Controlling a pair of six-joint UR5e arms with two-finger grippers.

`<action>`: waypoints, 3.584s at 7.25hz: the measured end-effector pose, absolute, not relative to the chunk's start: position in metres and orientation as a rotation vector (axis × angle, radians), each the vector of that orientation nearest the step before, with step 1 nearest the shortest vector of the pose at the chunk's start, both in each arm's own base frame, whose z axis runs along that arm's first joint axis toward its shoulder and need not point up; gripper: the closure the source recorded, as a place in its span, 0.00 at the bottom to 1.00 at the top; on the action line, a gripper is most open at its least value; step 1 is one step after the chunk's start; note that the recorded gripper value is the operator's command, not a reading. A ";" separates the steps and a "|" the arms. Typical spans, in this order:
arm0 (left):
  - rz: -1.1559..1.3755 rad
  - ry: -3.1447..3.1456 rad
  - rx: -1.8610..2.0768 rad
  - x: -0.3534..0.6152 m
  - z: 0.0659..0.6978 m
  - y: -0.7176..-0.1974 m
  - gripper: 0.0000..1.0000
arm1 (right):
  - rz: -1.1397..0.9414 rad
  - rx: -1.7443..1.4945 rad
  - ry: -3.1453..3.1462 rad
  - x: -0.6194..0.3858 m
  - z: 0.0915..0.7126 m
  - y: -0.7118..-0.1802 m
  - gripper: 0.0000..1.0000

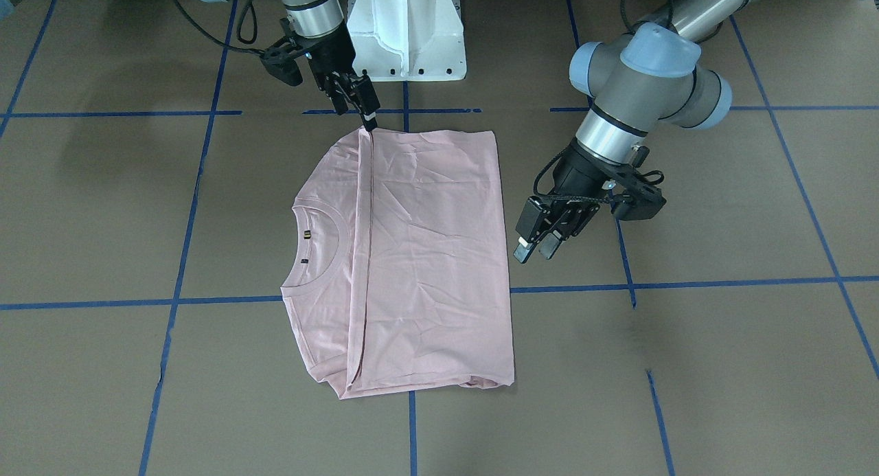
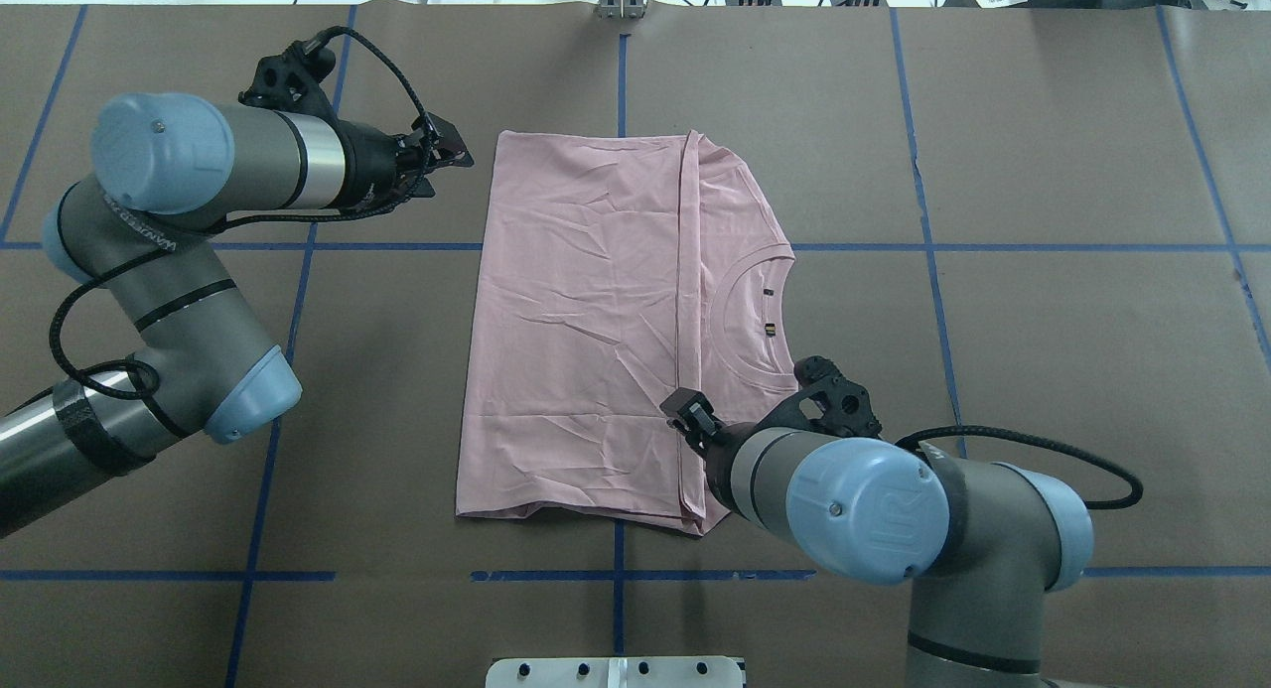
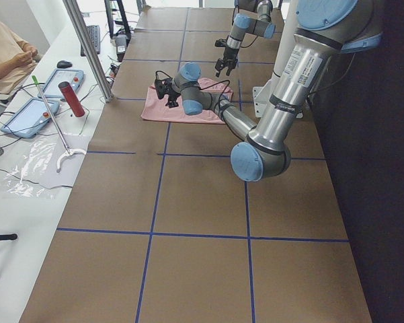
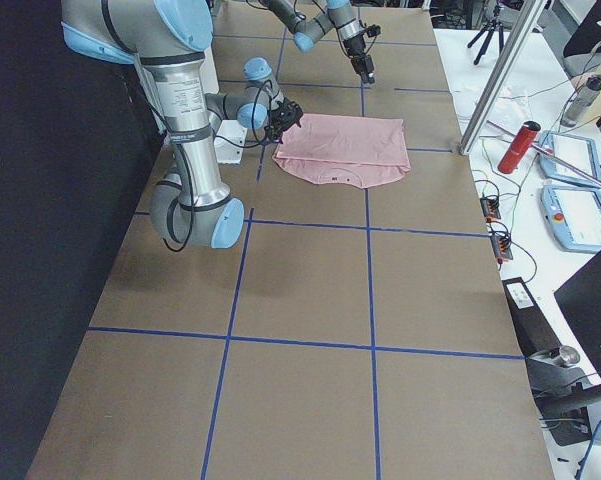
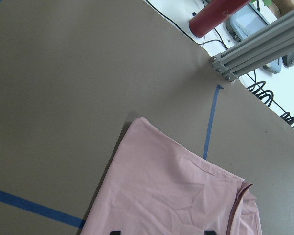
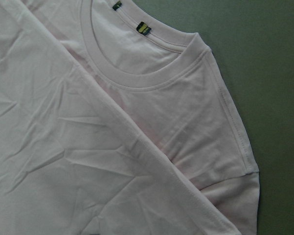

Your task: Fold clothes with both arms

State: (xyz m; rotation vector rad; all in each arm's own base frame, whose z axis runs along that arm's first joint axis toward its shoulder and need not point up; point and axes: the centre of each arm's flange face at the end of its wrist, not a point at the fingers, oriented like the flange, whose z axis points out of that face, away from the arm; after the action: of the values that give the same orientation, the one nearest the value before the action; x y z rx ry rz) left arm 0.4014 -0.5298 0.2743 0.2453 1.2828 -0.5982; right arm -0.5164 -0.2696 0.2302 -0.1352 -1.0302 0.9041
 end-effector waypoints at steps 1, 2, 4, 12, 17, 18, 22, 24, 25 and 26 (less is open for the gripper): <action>-0.602 1.276 0.241 0.401 0.279 -0.529 0.35 | 0.923 -0.126 -1.004 -0.532 0.240 -0.264 0.08; -0.606 1.269 0.236 0.401 0.284 -0.528 0.35 | 0.929 -0.112 -0.981 -0.543 0.250 -0.260 0.08; -0.608 1.266 0.230 0.403 0.288 -0.525 0.35 | 0.925 -0.100 -0.949 -0.553 0.261 -0.251 0.13; -0.609 1.261 0.225 0.405 0.292 -0.522 0.35 | 0.911 -0.086 -0.857 -0.581 0.269 -0.249 0.21; -0.610 1.262 0.222 0.405 0.292 -0.521 0.35 | 0.905 -0.095 -0.813 -0.587 0.270 -0.250 0.30; -0.610 1.261 0.221 0.405 0.293 -0.521 0.35 | 0.905 -0.095 -0.811 -0.587 0.270 -0.250 0.30; -0.619 1.267 0.214 0.405 0.290 -0.520 0.35 | 0.905 -0.094 -0.808 -0.587 0.270 -0.250 0.32; -0.622 1.271 0.210 0.406 0.290 -0.519 0.35 | 0.905 -0.093 -0.806 -0.588 0.271 -0.250 0.44; -0.622 1.272 0.209 0.406 0.289 -0.518 0.35 | 0.905 -0.093 -0.806 -0.588 0.271 -0.250 0.90; -0.622 1.273 0.209 0.406 0.288 -0.518 0.35 | 0.908 -0.094 -0.805 -0.588 0.271 -0.250 1.00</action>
State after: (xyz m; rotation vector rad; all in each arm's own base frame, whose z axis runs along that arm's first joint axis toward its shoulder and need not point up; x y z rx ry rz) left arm 0.4064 -0.5179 0.2885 0.2089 1.2733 -0.6219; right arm -0.5881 -0.2499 0.2713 -0.0941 -0.8053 0.9075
